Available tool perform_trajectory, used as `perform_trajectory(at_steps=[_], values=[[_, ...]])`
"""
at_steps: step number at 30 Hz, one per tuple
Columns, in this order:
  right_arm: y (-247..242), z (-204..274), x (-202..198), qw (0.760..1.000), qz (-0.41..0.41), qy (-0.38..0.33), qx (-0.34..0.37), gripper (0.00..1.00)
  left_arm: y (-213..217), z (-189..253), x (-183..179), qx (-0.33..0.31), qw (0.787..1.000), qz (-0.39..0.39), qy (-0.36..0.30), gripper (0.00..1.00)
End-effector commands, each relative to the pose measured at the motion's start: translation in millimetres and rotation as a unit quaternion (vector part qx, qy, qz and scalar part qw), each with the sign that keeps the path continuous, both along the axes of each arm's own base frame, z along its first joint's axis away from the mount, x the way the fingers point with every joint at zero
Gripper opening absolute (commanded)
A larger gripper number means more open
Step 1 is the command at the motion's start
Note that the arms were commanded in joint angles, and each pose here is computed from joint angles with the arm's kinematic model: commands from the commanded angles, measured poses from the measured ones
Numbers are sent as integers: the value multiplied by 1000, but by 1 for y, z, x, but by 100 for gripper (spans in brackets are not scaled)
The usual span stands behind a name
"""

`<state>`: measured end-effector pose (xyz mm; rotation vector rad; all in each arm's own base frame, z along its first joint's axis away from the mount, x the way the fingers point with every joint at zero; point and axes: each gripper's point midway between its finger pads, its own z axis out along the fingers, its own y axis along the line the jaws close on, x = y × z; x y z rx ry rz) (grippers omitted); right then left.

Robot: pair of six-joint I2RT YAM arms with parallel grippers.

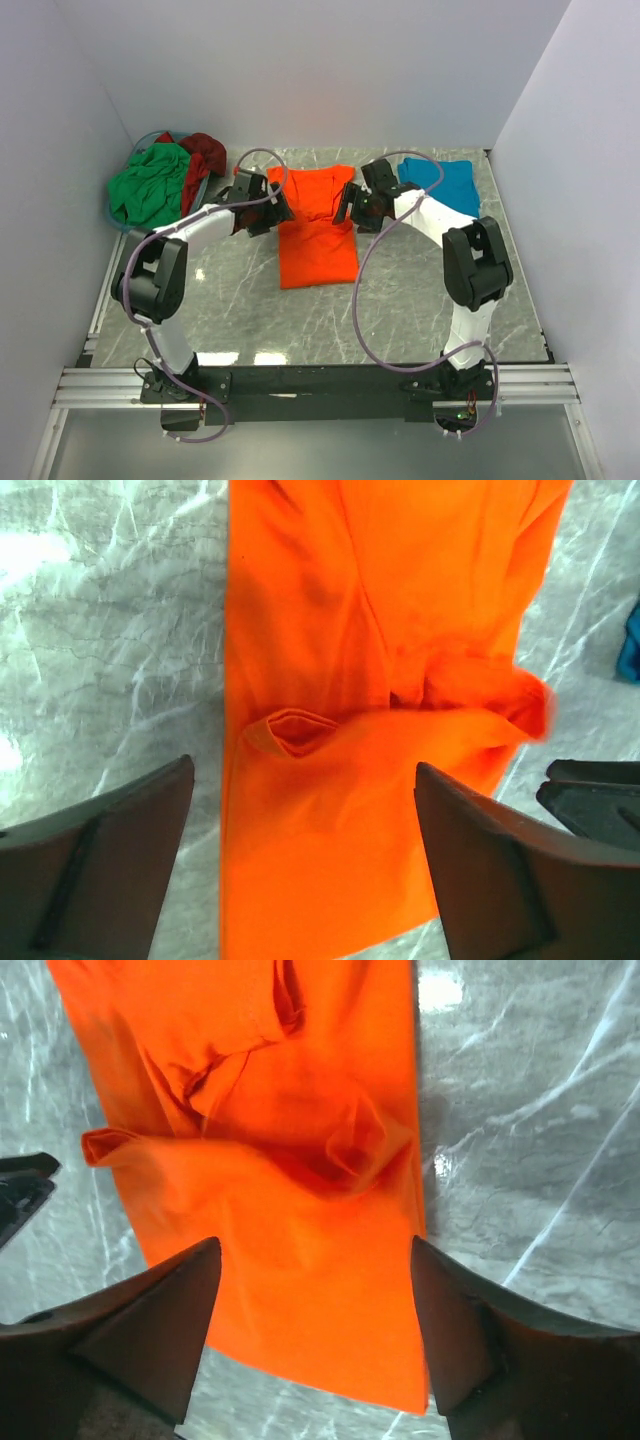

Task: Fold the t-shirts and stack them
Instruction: Fold the tshirt

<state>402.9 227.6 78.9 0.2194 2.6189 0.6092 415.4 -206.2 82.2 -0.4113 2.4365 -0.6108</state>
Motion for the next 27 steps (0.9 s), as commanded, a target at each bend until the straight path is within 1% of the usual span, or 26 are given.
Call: perform_trajectory(at_steps=[1, 5, 8, 9, 10, 11, 12, 14, 15, 16, 18, 19, 23, 26, 27], values=[[2, 42, 9, 998, -4, -52, 24, 84, 5, 37, 7, 5, 999, -1, -49, 99], [-2, 48, -5, 998, 3, -63, 26, 86, -1, 56, -3, -22, 997, -20, -66, 99], [-4, 49, -23, 997, 17, -63, 28, 87, -3, 61, -15, -40, 996, -28, -70, 99], [-5, 49, -27, 997, 18, -64, 26, 87, -1, 55, -22, -43, 997, -27, -61, 100], [-6, 57, -31, 997, 17, -74, 31, 87, -4, 62, -27, -53, 996, -34, -67, 100], [-10, 46, -42, 997, 17, -63, 28, 87, -4, 62, -33, -59, 996, -36, -64, 99], [-12, 46, -47, 997, 18, -65, 29, 87, -1, 51, -43, -60, 996, -35, -50, 99], [-17, 44, -63, 997, 17, -64, 35, 87, -2, 57, -55, -83, 995, -32, -51, 99], [-18, 48, -68, 996, 20, -73, 42, 87, -1, 43, -68, -89, 995, -31, -33, 100], [-18, 38, -80, 997, 25, -57, 46, 87, 0, 48, -75, -98, 994, -32, -38, 99], [-17, 37, -88, 996, 30, -58, 58, 87, 3, 37, -94, -104, 994, -28, -24, 99], [-18, 28, -97, 997, 29, -45, 59, 87, 2, 34, -100, -109, 993, -29, -20, 100], [-17, 16, -109, 996, 31, -33, 71, 87, 2, 8, -128, -116, 993, -29, 10, 99], [-15, 5, -114, 997, 32, -21, 74, 86, -9, -1, -139, -136, 990, -46, 18, 99], [-15, 0, -114, 997, 30, -12, 72, 86, -12, -8, -142, -136, 989, -49, 31, 98]])
